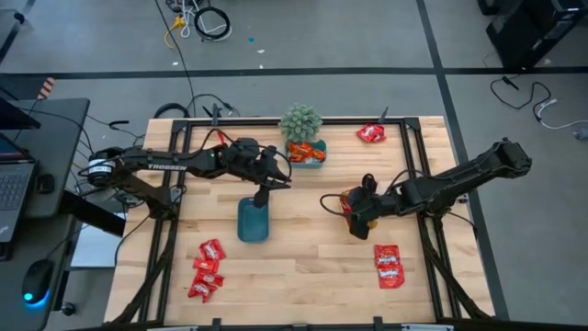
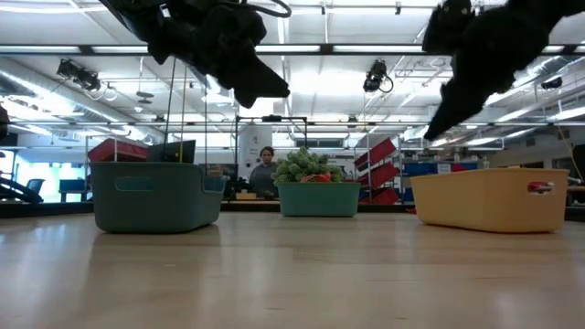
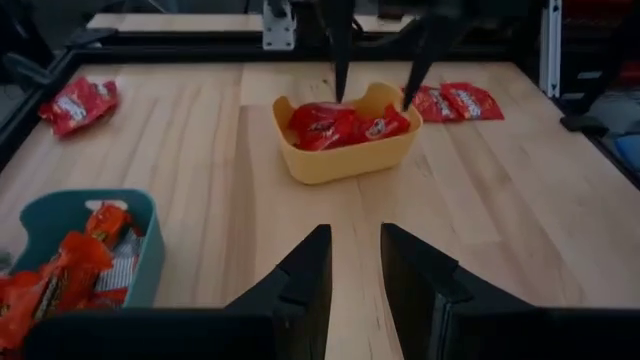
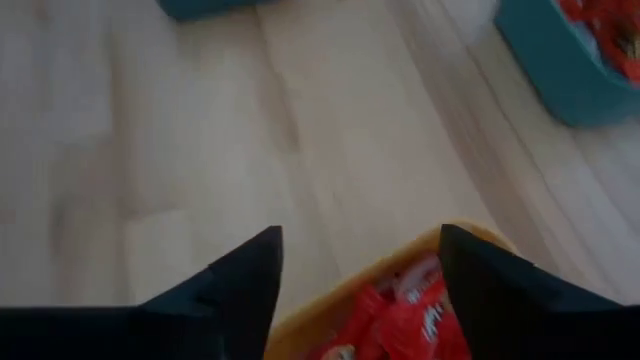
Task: Sort candy
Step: Put the red candy into the blue bin
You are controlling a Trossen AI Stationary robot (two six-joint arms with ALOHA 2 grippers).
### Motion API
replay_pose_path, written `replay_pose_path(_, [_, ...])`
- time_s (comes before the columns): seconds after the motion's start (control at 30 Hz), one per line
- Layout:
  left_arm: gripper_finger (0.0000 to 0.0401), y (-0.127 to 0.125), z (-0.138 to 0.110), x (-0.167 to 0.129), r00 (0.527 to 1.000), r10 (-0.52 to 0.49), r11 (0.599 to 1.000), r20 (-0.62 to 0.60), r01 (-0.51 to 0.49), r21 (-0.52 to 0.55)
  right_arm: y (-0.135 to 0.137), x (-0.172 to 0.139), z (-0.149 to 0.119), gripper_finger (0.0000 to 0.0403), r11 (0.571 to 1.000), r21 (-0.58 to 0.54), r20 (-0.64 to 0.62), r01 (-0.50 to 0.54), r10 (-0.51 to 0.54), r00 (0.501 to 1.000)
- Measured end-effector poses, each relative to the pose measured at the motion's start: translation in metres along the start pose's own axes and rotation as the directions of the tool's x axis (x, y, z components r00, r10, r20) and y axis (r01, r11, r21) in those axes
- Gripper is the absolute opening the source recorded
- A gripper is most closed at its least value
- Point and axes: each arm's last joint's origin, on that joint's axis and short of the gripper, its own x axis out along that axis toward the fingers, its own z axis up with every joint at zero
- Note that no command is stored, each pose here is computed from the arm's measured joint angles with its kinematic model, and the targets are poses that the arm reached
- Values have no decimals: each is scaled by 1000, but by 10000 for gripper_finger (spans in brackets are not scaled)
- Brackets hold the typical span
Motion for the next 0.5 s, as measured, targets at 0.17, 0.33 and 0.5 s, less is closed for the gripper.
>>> replay_pose_path(0.17, [77, -5, -9, -4, 994, -6, 1000, -113, 5, -10, 2, -9, 11, 248, 1000, -18, 0, -2, 2, 1000])
replay_pose_path(0.33, [44, -7, -22, -10, 963, 47, 981, -267, -94, -167, -3, -7, 10, 164, 997, -72, -19, 15, -16, 1000])
replay_pose_path(0.5, [18, -7, -35, -20, 893, 134, 943, -431, -248, -222, -12, 1, 11, 97, 998, -44, 4, 35, -35, 999])
